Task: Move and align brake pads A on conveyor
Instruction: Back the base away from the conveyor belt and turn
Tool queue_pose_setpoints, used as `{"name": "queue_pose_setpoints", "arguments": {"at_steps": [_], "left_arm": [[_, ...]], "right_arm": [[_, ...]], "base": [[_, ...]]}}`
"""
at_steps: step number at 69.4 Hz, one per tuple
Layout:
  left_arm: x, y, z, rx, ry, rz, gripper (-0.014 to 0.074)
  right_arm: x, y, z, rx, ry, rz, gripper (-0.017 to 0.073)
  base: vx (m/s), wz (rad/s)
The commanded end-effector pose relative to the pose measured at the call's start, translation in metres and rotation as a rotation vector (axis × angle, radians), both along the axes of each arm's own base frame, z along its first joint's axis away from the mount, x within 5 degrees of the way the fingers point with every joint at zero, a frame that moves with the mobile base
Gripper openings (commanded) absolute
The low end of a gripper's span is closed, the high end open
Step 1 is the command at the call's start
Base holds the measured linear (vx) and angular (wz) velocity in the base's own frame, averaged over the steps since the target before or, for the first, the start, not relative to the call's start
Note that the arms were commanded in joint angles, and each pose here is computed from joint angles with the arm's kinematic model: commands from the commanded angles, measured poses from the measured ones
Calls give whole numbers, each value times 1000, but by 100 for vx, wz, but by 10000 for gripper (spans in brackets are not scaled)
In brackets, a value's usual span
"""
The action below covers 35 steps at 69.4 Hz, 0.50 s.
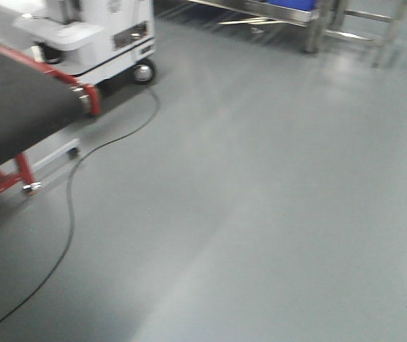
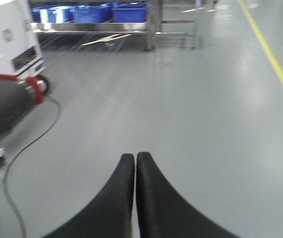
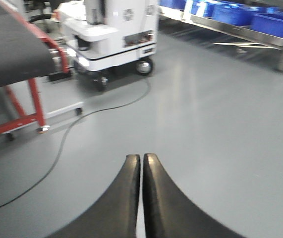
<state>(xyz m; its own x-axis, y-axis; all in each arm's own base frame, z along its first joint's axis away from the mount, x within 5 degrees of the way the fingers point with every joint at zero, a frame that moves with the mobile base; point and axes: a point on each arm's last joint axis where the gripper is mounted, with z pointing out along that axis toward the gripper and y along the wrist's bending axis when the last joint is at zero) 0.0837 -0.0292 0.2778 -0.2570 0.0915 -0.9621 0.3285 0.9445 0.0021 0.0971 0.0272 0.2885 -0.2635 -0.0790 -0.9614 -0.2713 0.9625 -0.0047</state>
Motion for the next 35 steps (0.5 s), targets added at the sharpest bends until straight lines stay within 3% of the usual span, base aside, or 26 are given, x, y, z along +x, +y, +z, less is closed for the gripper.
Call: {"name": "queue_pose_setpoints", "arguments": {"at_steps": [1, 35], "left_arm": [[1, -3, 13, -29, -75, -27, -6], [1, -3, 13, -29, -74, -27, -6]], "right_arm": [[2, 0, 15, 9, -92, 0, -9], [2, 0, 15, 9, -92, 0, -9]], "base": [[0, -73], [5, -63]]}}
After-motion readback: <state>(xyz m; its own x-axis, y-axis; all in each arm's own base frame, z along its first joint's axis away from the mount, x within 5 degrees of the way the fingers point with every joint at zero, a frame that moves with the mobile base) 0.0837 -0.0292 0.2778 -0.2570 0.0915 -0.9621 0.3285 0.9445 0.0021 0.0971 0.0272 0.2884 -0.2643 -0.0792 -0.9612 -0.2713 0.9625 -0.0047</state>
